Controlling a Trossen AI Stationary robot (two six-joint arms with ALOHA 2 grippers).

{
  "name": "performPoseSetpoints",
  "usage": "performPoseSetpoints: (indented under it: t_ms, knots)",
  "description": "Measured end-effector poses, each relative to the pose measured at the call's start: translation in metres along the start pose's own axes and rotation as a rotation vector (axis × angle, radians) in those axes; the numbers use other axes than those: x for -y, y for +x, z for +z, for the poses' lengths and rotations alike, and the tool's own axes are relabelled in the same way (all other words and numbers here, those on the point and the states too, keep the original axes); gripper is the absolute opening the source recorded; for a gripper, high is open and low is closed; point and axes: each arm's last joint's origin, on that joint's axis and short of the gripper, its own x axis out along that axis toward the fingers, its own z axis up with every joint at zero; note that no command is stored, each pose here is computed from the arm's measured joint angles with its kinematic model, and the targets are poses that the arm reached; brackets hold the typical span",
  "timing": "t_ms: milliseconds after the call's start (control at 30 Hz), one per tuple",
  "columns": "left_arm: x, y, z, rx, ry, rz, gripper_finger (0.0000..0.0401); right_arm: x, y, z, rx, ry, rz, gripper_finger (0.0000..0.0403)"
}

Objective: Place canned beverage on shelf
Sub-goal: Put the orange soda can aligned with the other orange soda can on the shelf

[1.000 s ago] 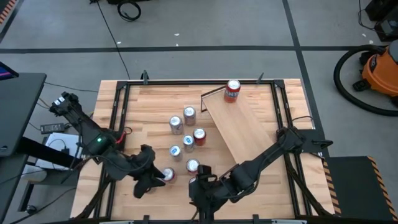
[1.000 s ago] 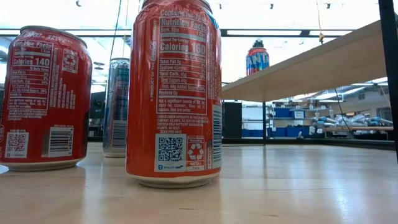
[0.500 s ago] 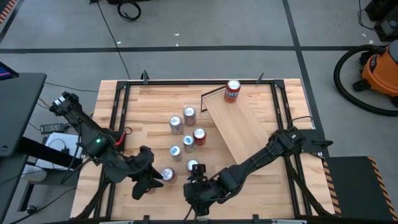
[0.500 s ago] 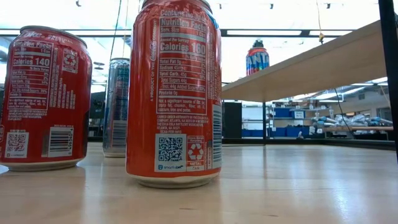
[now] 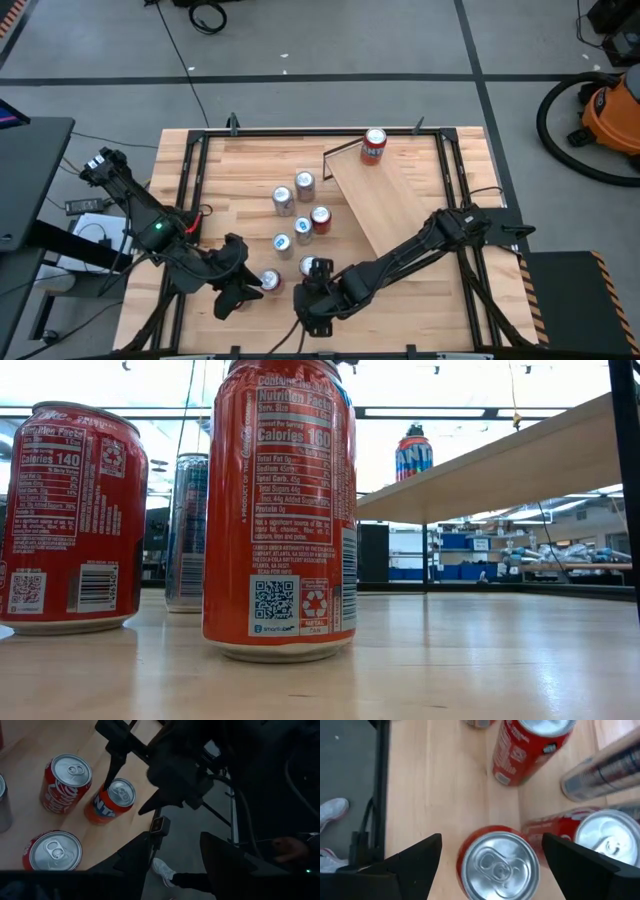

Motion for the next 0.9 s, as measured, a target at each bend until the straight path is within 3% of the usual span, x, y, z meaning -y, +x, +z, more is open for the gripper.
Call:
performPoseSetpoints:
  t_ms: [200,600,767,900]
  knots:
    - [0.000,0.000,0.000,0.002,0.000,0.002,0.0185,0.003,0.008,-0.007,-0.030,0.035,-0.060,0.0355]
    - [0.000,0.000,0.000,0.002,0.004,0.002,0.0185,0.007,0.026,-0.023,-0.135,0.123,-0.049,0.0334]
    - [0.000,0.000,0.000,0.001,0.005,0.003,0.0185,0.008,0.025,-0.023,-0.152,0.079,-0.034,0.0315]
    - [0.000,0.000,0.000,0.001,0.005,0.003,0.0185,0.009,0.024,-0.025,-0.197,-0.044,-0.008,0.0322]
